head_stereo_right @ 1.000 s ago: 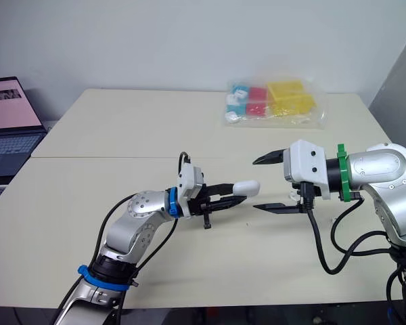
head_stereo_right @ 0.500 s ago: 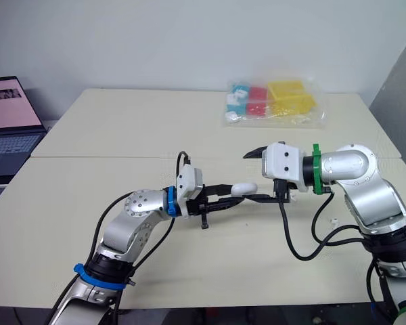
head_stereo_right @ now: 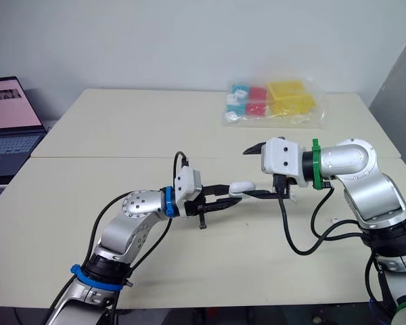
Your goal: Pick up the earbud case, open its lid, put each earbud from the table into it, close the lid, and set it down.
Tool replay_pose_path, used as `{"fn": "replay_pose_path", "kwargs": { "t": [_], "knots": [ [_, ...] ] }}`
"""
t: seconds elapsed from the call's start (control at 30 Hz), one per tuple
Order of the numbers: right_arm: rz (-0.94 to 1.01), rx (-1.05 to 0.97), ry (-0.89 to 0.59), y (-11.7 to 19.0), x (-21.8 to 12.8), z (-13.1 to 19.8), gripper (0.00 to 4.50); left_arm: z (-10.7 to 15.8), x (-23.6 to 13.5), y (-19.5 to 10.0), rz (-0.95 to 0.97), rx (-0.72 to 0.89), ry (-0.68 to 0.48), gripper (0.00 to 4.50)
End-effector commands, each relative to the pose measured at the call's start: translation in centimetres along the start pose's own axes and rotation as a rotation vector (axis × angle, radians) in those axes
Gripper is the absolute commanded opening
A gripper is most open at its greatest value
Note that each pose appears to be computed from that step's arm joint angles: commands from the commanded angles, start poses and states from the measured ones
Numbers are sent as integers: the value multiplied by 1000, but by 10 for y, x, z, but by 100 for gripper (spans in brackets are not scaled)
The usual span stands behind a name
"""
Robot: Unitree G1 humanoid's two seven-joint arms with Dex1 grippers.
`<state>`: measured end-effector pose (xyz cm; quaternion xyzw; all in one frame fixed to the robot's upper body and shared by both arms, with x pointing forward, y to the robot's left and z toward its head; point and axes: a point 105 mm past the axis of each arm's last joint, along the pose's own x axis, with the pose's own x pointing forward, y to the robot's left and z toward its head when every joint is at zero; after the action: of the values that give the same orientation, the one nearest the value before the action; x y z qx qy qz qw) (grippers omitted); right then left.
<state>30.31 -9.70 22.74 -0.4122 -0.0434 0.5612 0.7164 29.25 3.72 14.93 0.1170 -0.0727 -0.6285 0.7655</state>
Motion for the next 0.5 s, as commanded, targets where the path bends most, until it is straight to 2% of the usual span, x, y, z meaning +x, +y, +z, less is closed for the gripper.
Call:
{"fn": "replay_pose_path", "kwargs": {
  "t": [0.03, 0.4, 0.5],
  "knots": [
    [-56, -38, -18, -11, -9, 11, 450, 11, 4, -5, -30, 54, -30, 78],
    [10, 14, -2, -3, -17, 6, 450, 8, 3, -1, 1, 40, -23, 78],
    [37, 72, -2, -3, -31, 9, 450, 10, 1, 6, 60, 12, -47, 78]
  ]
}}
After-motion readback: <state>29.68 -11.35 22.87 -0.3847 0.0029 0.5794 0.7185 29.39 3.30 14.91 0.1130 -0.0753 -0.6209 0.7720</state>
